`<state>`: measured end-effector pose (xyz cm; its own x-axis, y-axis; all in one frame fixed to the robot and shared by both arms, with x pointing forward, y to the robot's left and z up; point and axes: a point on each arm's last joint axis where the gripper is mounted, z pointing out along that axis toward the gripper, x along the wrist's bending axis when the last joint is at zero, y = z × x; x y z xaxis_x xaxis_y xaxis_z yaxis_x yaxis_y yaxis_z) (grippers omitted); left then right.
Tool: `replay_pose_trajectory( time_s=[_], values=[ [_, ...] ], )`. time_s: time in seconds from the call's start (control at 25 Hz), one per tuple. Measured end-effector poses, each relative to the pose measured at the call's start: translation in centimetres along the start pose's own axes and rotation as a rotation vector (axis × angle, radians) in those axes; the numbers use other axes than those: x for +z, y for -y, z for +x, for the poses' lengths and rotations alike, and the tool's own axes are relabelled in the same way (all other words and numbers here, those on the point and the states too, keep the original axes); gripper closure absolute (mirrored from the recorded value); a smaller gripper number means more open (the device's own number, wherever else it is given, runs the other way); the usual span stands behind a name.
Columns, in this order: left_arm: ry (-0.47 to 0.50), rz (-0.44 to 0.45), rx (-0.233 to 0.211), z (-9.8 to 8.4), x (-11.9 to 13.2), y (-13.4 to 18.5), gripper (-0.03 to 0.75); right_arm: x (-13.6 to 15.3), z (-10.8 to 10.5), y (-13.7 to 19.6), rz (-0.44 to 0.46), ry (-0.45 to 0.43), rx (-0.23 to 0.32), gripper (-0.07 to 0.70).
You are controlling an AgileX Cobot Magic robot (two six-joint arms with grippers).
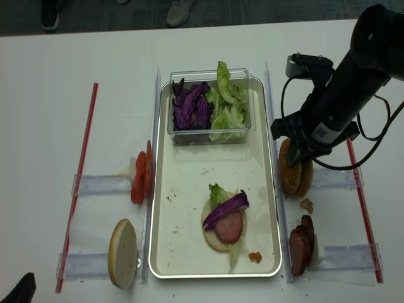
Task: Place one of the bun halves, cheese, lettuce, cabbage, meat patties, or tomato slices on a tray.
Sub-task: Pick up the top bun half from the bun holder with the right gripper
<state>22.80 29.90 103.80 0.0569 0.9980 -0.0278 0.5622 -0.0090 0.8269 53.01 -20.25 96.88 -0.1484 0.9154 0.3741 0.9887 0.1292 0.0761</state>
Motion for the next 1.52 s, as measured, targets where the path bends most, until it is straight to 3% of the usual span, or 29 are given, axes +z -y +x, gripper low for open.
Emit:
replay_pose_trajectory(
  time_s=[1.52],
  values=[
    [0.000,0.000,0.000,0.0,0.0,0.0,0.307,-4.1,1.8,1.4,-0.090,-0.047,-0.037,0.468]
  ],
)
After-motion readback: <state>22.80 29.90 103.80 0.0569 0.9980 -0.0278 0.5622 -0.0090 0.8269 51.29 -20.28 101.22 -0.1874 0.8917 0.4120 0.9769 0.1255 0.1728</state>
